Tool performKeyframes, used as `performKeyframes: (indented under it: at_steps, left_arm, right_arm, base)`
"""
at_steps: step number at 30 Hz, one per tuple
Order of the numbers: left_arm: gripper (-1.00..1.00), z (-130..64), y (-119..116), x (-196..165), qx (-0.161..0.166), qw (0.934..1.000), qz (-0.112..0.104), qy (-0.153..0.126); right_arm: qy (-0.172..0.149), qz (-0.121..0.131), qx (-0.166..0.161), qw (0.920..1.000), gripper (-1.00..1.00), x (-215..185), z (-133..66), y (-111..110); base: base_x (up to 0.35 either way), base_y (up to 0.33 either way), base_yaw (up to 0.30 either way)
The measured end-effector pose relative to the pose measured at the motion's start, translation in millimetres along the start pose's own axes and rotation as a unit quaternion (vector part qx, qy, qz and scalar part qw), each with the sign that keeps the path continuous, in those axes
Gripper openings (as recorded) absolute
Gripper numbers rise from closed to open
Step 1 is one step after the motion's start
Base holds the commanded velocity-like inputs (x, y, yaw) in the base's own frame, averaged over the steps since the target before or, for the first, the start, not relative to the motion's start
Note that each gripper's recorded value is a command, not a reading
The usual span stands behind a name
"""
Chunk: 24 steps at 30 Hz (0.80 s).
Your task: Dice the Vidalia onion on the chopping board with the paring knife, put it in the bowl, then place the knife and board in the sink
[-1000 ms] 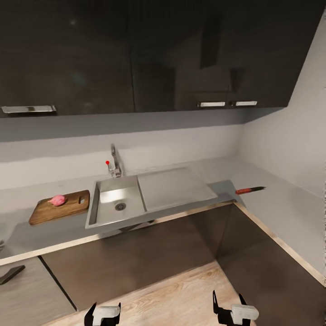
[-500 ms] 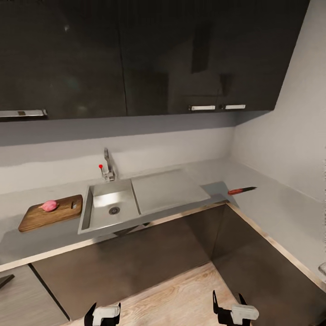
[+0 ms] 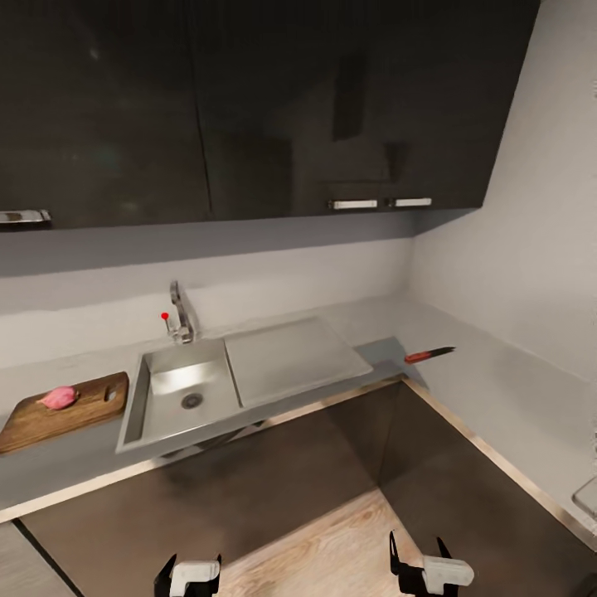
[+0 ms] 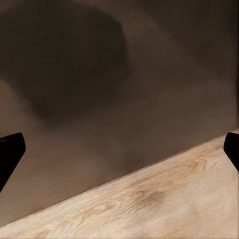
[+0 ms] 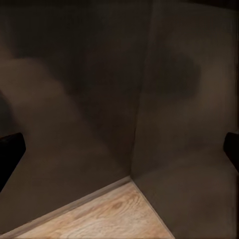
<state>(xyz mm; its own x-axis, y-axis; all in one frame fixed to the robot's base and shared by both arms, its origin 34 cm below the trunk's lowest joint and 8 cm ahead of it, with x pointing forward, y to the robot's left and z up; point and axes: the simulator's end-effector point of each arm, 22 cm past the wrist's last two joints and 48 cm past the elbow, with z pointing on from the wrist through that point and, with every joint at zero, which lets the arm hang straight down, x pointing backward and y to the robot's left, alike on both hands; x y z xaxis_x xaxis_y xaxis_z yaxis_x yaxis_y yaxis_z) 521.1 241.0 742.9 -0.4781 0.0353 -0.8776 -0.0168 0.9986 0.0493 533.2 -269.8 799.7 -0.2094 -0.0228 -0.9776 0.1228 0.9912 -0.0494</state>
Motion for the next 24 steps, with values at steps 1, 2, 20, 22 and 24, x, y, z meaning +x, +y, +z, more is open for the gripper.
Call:
performKeyframes:
  at_steps: [1,2,20,22,24]
  left_arm:
    - [1.0,0.1,0,0,0.0,1.0,0.0,0.0]
    - [1.0,0.1,0,-1,0.0,1.0,0.0,-0.001]
    - [1.0,-0.3,-2,16,0.003,0.9993,0.004,0.036]
    - [1.0,-0.4,-2,16,0.003,0.9993,0.004,0.036]
    - [1.0,-0.3,-2,16,0.003,0.9993,0.004,0.036]
  right_arm:
    - [0.0,0.0,0.0,1.0,1.0,0,0.0,0]
    - [0.0,0.0,0.001,1.0,1.0,0,0.0,0]
    - [0.0,-0.001,-0.001,1.0,1.0,0,0.3,0]
    - [0.0,0.0,-0.001,1.0,1.0,0,0.2,0]
    - [0.0,0.0,0.0,1.0,1.0,0,0.1,1]
  base:
    - [0.165,-0.122,-0.13]
    - [0.181,-0.137,-0.147]
    - [0.062,-0.05,-0.029]
    - [0.0,0.0,0.0]
    - [0.0,0.0,0.0]
